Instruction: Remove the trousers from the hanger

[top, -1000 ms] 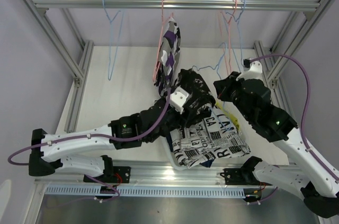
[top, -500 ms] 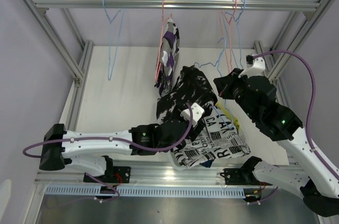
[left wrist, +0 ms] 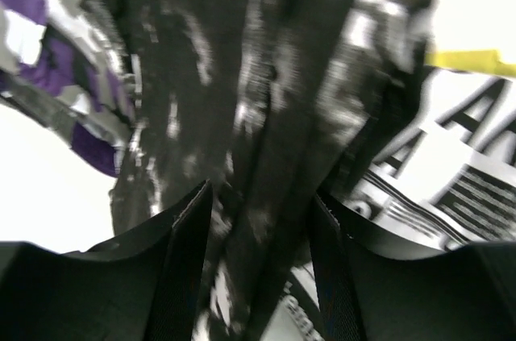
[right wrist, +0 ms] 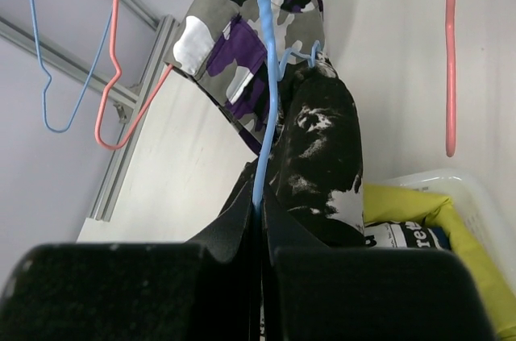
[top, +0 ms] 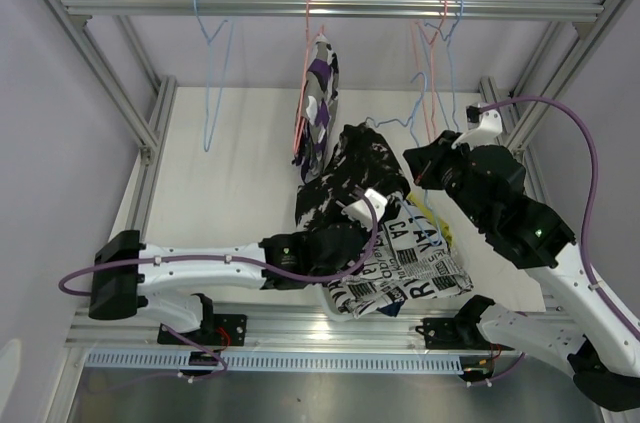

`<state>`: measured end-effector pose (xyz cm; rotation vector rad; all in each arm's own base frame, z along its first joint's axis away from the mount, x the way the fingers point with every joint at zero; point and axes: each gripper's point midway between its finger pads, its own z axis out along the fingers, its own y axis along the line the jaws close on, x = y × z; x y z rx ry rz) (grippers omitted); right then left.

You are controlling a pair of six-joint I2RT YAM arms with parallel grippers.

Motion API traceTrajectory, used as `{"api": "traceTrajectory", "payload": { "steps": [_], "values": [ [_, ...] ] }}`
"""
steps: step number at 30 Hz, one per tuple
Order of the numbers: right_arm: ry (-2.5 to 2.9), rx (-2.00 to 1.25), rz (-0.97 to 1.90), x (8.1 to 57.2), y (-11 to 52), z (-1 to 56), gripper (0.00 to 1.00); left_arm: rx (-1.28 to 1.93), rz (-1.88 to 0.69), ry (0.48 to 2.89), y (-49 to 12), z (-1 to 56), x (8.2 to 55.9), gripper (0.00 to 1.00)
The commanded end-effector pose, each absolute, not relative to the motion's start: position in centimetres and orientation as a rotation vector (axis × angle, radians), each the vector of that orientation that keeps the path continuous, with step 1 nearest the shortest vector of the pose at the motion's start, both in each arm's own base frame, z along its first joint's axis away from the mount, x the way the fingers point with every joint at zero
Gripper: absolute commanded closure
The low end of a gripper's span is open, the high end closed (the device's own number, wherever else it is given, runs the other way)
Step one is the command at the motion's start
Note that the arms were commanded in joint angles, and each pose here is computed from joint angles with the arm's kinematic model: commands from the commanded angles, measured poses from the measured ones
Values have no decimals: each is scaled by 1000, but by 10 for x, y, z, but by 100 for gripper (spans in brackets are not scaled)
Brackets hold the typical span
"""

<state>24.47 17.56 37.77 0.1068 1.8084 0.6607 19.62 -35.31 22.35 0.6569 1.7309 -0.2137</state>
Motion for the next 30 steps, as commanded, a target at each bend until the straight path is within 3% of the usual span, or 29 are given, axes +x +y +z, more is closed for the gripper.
{"api": "traceTrajectory", "payload": {
  "steps": [1, 30],
  "values": [
    [1675, 113, 736, 238, 172, 418, 100, 541, -214, 1706, -340, 248, 212, 47],
    [1674, 86, 824, 234, 186, 423, 100, 460, -296, 1690, -362, 248, 235, 45]
  ]
}}
